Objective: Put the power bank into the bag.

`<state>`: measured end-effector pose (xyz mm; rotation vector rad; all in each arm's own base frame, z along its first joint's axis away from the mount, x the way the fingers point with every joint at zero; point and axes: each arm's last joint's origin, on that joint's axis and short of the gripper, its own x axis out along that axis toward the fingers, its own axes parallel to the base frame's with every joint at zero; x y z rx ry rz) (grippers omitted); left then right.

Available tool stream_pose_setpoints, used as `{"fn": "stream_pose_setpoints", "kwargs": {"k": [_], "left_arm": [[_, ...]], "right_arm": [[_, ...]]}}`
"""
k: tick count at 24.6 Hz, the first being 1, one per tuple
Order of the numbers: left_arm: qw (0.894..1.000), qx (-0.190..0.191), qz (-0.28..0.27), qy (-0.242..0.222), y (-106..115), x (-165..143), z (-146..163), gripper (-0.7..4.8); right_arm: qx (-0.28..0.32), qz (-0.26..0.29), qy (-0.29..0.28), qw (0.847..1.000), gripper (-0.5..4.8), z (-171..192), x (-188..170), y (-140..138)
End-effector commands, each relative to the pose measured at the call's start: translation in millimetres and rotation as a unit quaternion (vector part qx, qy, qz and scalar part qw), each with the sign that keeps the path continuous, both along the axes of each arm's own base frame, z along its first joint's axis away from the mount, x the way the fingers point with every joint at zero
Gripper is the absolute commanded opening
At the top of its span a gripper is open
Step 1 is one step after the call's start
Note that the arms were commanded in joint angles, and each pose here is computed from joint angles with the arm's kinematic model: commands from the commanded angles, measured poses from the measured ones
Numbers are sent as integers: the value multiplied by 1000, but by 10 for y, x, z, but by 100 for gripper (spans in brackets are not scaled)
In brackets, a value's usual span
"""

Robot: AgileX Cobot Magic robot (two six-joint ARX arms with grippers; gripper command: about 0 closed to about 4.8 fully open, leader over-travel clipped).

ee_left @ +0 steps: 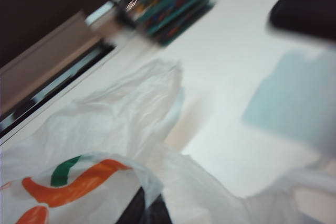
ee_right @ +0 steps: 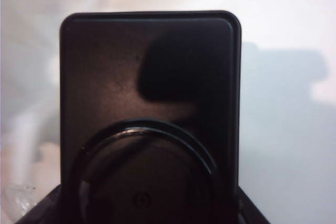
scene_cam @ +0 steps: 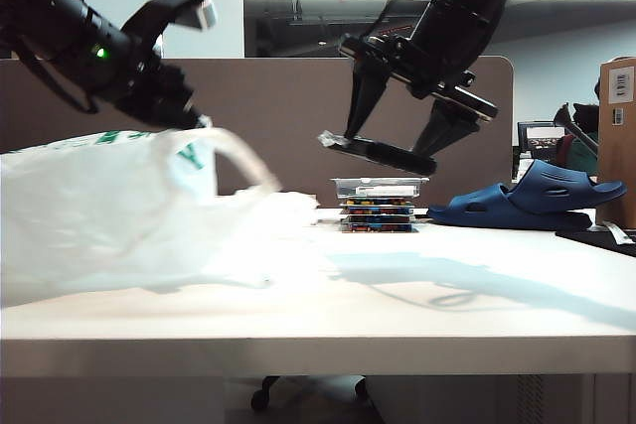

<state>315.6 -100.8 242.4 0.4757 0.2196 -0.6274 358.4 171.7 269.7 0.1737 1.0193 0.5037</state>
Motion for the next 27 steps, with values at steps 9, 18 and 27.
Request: {"fn": "stream_pose_setpoints", "kwargs": {"k": [9, 18, 27], "left_arm": [[983, -104, -150, 15, -76, -48, 114, -6], [973, -154, -170, -21, -93, -34, 249, -6], [950, -167, -264, -26, -121, -78, 289, -6]], "right_arm": [[73, 84, -1, 994, 256, 99, -33, 56], [78, 112, 43, 990, 256, 53, -104, 42], [78, 127, 57, 987, 256, 35, -134, 41]]}}
